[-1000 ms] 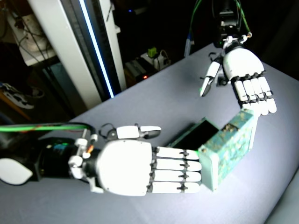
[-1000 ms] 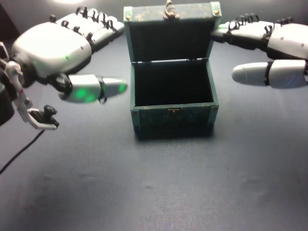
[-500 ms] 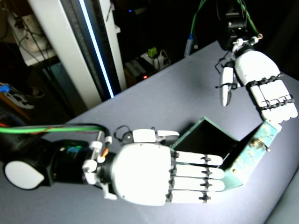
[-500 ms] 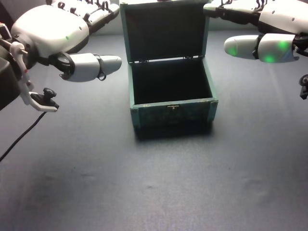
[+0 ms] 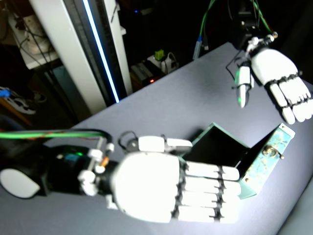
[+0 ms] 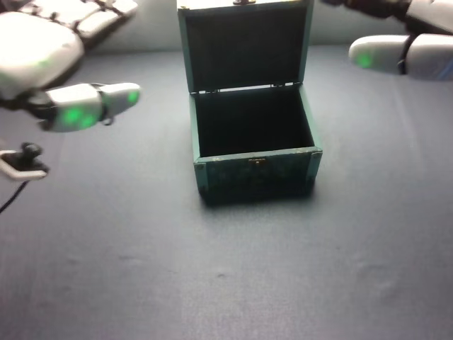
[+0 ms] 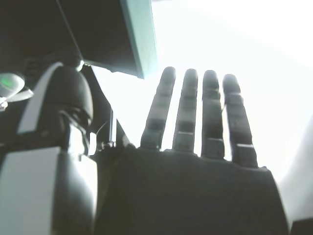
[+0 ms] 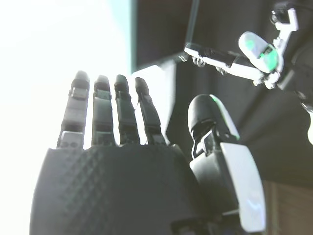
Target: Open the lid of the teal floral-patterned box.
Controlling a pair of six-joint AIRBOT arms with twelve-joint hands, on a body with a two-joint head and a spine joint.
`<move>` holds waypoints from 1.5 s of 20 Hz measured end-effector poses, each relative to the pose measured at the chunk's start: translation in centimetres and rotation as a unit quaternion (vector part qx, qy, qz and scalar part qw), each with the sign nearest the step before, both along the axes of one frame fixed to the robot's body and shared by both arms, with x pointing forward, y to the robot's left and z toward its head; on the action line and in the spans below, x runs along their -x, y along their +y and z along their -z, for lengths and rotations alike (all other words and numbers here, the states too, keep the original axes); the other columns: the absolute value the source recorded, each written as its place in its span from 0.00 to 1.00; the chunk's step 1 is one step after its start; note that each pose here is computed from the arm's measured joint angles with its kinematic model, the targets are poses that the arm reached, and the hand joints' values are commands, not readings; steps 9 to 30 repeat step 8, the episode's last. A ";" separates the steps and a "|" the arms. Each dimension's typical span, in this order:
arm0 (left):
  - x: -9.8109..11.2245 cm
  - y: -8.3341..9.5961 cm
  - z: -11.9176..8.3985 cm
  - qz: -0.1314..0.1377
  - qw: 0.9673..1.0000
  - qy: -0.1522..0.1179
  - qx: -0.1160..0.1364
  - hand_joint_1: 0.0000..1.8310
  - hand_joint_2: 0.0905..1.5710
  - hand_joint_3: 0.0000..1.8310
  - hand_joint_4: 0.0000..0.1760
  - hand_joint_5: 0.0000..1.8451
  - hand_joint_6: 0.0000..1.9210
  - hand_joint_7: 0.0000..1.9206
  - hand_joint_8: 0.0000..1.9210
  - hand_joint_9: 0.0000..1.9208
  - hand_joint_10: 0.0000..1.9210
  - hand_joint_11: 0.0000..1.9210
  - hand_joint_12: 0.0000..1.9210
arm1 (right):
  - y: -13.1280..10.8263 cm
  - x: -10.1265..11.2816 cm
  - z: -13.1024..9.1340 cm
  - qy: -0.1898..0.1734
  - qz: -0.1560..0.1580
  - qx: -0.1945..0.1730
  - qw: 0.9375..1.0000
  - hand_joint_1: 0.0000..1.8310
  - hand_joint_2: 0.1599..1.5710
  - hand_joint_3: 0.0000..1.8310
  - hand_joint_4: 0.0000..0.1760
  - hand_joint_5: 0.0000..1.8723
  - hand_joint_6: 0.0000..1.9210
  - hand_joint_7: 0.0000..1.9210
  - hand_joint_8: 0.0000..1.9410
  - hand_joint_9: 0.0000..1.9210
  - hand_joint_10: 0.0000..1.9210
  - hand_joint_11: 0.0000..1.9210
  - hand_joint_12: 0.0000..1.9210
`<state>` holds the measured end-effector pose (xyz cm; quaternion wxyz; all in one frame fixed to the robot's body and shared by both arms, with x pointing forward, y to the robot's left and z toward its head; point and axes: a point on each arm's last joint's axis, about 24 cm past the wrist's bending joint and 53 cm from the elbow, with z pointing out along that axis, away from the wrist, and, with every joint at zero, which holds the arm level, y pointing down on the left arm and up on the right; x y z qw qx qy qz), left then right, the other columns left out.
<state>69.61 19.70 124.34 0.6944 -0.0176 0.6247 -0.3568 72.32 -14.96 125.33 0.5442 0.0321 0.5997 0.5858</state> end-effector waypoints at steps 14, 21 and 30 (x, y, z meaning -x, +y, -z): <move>9.1 1.9 -2.4 0.069 0.982 -0.077 0.158 0.06 0.84 0.00 0.00 0.09 0.00 0.09 0.00 0.12 0.00 0.00 0.49 | -3.3 8.0 -1.5 -0.046 -0.038 -0.130 0.990 0.03 0.94 0.00 0.00 0.05 0.00 0.01 0.00 0.00 0.00 0.00 0.00; 9.1 1.9 -2.4 0.069 0.982 -0.077 0.158 0.06 0.84 0.00 0.00 0.09 0.00 0.09 0.00 0.12 0.00 0.00 0.49 | -3.3 8.0 -1.5 -0.046 -0.038 -0.130 0.990 0.03 0.94 0.00 0.00 0.05 0.00 0.01 0.00 0.00 0.00 0.00 0.00; 9.1 1.9 -2.4 0.069 0.982 -0.077 0.158 0.06 0.84 0.00 0.00 0.09 0.00 0.09 0.00 0.12 0.00 0.00 0.49 | -3.3 8.0 -1.5 -0.046 -0.038 -0.130 0.990 0.03 0.94 0.00 0.00 0.05 0.00 0.01 0.00 0.00 0.00 0.00 0.00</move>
